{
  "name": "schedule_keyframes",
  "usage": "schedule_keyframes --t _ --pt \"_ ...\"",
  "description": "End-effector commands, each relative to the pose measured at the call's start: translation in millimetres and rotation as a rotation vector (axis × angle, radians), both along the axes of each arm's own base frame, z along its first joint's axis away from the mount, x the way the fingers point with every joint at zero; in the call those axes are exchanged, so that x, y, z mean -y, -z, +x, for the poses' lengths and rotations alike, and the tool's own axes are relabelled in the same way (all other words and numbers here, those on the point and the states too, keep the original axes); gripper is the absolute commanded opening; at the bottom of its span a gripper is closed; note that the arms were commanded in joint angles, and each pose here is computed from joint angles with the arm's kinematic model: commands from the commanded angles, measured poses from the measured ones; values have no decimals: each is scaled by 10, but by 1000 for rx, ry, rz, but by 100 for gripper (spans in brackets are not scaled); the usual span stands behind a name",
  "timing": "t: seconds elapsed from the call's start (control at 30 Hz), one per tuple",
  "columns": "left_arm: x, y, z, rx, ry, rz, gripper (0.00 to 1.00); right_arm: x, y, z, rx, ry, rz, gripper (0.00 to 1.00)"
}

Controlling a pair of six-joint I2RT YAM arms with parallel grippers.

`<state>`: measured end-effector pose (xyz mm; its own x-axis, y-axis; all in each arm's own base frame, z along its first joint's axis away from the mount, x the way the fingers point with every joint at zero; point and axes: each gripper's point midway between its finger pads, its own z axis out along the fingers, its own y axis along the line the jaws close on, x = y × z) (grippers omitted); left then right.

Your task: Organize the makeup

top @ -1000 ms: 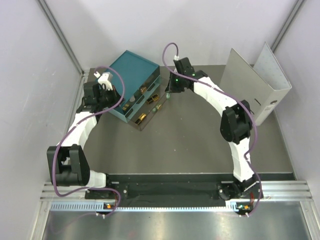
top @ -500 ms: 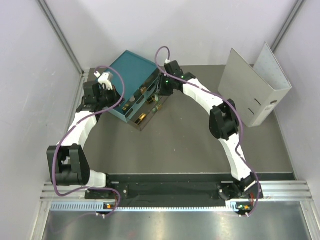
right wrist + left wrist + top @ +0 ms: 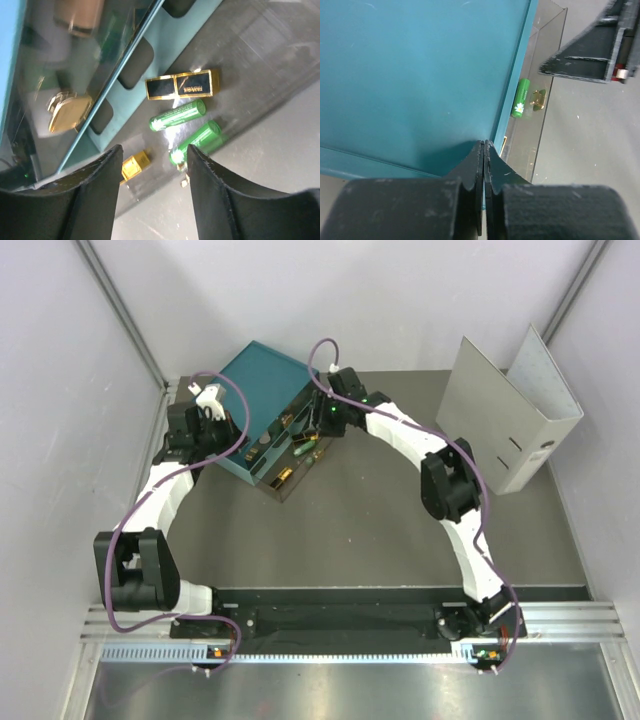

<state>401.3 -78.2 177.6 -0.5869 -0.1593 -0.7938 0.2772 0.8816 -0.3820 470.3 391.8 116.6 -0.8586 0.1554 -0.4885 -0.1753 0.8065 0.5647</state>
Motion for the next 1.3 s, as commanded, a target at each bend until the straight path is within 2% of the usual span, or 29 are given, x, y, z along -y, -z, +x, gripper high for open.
schedule_keyframes --t 0.0,0.27,0.3,0.33,0.63,0.8,1.07,1.27 --pt "77 1016 -922 -508 30 -3 0 104 -655 -105 141 -23 8 56" --pt "78 1023 -922 -506 28 -1 0 388 -960 -354 247 -74 -62 74" --pt "80 1026 -924 -506 29 -2 0 426 -888 -393 245 -91 -85 80" --pt "76 1028 -917 -505 27 -3 0 449 -869 -429 245 -99 -96 99" --pt "77 1065 -944 -513 29 0 0 668 -436 -772 253 -220 -262 100" --pt "72 1069 -952 -515 24 -2 0 671 -259 -827 270 -279 -308 100" --pt "67 1081 -934 -518 17 -2 0 390 -222 -795 407 -391 -233 100" --pt "71 1058 -907 -511 15 -3 0 277 -143 -704 409 -390 -214 100"
